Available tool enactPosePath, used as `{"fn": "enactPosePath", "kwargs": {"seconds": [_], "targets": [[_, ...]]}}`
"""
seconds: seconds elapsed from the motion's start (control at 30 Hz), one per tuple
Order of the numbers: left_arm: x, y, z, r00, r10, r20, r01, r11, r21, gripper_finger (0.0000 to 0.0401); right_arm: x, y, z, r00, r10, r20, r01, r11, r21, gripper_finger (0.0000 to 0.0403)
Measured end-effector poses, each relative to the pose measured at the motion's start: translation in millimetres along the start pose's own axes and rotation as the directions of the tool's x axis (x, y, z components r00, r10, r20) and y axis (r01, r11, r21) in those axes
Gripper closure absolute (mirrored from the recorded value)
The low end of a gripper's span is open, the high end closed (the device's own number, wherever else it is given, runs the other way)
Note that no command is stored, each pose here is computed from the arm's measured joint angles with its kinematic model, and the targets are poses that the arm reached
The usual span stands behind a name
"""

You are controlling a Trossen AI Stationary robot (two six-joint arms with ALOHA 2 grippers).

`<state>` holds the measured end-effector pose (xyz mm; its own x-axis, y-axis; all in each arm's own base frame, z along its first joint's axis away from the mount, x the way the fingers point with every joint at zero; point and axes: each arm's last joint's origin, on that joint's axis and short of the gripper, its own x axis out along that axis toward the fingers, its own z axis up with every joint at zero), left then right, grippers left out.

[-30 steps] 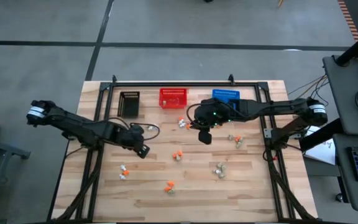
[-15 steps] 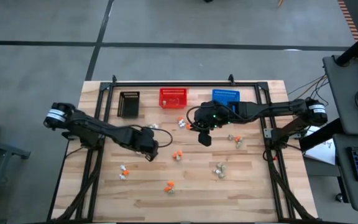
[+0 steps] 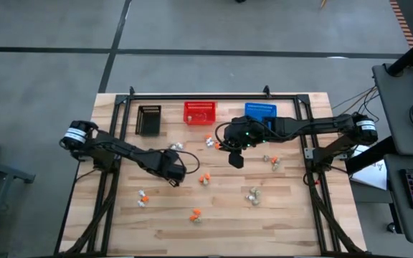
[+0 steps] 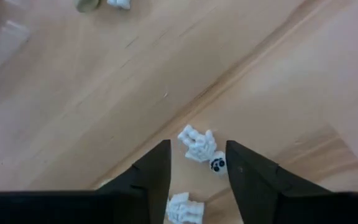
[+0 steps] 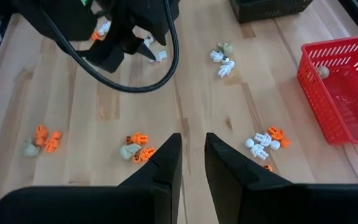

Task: Sort Halloween decoration
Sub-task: Put the white skeleton toy into the black bin

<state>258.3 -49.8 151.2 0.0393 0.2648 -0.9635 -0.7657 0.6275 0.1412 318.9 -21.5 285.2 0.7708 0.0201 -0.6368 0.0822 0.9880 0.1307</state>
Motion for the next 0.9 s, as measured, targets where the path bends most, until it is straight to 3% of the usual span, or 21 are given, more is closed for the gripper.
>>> {"fn": "enactPosePath", "kwargs": {"seconds": [0.23,0.47,0.9], "targets": [[9,-4,-1,1.000,0.024,-0.006,-0.024,1.000,0.007,0.0254,0,0,0,1.000,0.000,0.000,0.000,1.000,0.005,0.0344],[14,-9,1,1.000,0.004,0.008,-0.004,1.000,0.012,0.0275,0,0,0,1.000,0.000,-0.001,0.000,1.000,0.005,0.0344],[13,-11,1,1.000,-0.012,0.023,0.011,0.998,0.068,0.0390,0,0,0,1.000,0.000,-0.001,0.000,1.000,-0.003,0.0344]]}}
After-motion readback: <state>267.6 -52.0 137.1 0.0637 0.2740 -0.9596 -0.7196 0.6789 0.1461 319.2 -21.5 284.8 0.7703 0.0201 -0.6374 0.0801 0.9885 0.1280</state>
